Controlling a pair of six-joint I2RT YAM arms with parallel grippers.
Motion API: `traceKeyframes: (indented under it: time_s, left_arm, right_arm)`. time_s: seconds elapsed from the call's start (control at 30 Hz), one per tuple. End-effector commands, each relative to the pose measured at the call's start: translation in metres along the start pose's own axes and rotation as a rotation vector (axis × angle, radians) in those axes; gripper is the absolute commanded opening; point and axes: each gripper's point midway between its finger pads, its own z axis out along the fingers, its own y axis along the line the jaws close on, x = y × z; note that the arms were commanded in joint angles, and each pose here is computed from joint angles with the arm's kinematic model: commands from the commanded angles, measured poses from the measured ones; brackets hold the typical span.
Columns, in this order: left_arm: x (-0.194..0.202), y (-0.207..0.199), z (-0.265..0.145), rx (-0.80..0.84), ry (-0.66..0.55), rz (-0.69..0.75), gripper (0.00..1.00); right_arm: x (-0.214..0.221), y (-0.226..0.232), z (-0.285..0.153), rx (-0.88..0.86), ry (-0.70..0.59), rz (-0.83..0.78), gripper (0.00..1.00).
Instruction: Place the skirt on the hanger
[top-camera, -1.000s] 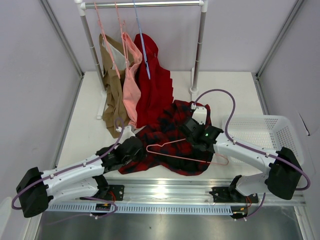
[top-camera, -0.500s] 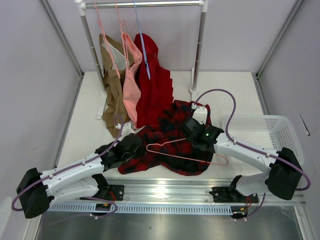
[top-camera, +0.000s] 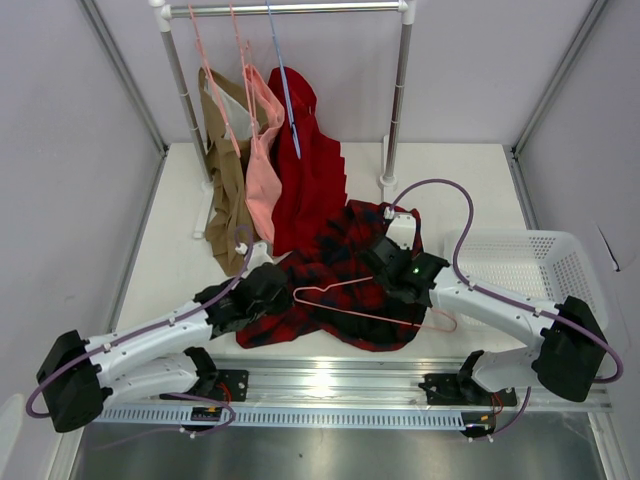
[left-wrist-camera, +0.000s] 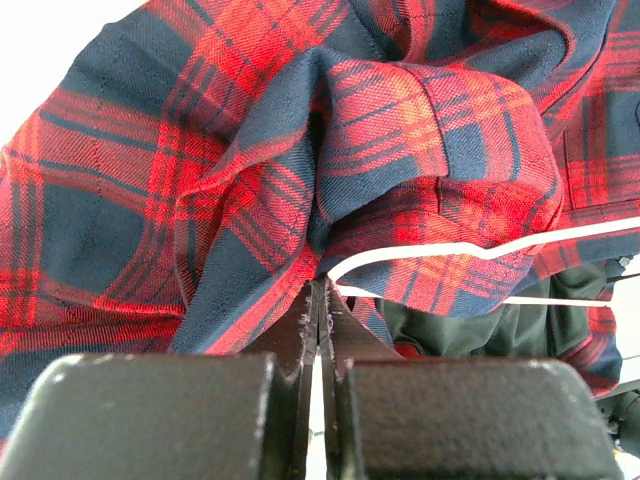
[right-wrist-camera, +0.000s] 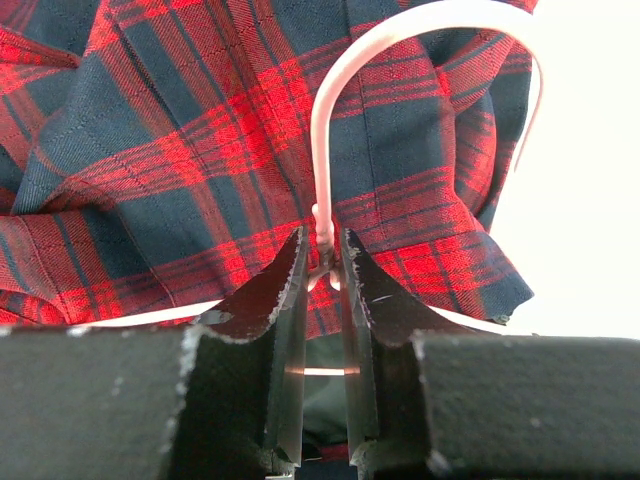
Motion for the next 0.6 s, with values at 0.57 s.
traceKeyframes:
  time_s: [0.57]
  left_arm:
    - [-0.037, -0.027, 0.003, 0.032, -0.053, 0.149, 0.0]
  right_arm:
    - [-0.008, -0.001, -0.006, -0.014, -0.05, -0.007, 0.0]
